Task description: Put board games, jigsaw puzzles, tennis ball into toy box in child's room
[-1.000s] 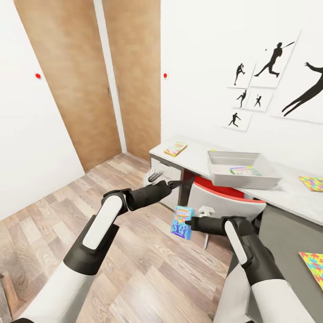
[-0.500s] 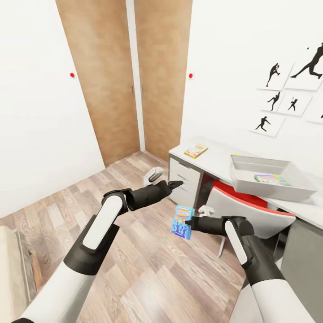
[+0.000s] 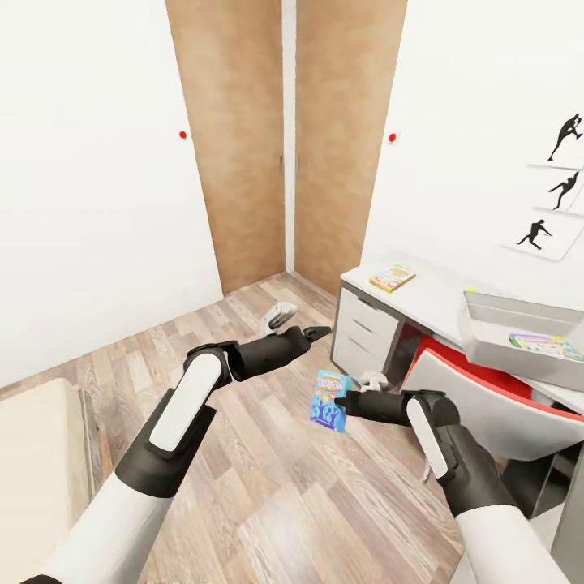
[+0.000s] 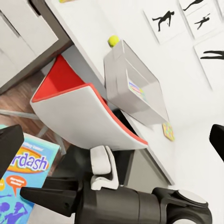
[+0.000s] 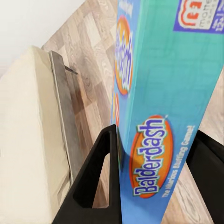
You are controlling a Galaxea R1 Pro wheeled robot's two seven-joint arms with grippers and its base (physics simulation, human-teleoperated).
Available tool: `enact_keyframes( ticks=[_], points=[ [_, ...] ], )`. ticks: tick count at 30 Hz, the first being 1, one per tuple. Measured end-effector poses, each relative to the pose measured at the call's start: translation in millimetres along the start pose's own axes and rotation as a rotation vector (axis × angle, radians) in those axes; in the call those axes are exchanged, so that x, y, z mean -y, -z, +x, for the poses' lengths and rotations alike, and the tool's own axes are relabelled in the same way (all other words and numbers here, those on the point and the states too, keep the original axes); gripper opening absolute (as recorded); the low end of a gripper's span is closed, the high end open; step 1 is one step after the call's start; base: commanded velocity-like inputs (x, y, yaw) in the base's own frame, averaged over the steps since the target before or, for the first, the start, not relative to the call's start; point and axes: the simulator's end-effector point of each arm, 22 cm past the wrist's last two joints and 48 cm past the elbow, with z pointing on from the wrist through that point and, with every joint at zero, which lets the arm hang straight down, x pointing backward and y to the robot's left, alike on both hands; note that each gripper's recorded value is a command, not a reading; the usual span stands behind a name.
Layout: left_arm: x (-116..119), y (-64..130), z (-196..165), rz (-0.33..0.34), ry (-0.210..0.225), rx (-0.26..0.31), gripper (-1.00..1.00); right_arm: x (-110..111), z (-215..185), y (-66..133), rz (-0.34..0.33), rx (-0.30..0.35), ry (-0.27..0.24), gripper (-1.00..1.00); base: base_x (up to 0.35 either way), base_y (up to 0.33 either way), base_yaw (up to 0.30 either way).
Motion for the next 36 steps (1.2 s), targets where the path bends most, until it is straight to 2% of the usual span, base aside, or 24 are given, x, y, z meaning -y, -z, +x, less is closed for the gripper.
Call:
enact_keyframes(
  ticks=[11, 23, 36],
  points=[
    [1.0, 0.2, -0.3, 0.001, -0.001, 0.001, 1.0, -2.1, 0.3, 4.2, -0.003, 0.008, 0.004, -1.0, 0.055, 0.0, 0.073],
    [1.5, 0.4, -0.4, 0.003, -0.001, 0.001, 1.0, -8.6, 0.1, 11.1, -0.007, 0.028, 0.025, -1.0, 0.294, 0.0, 0.006],
    [1.5, 0.4, -0.4, 0.003, -0.001, 0.001, 1.0, -7.1, 0.9, 13.0, -0.003, 0.031, 0.027, -1.0, 0.307, 0.0, 0.0]
  ],
)
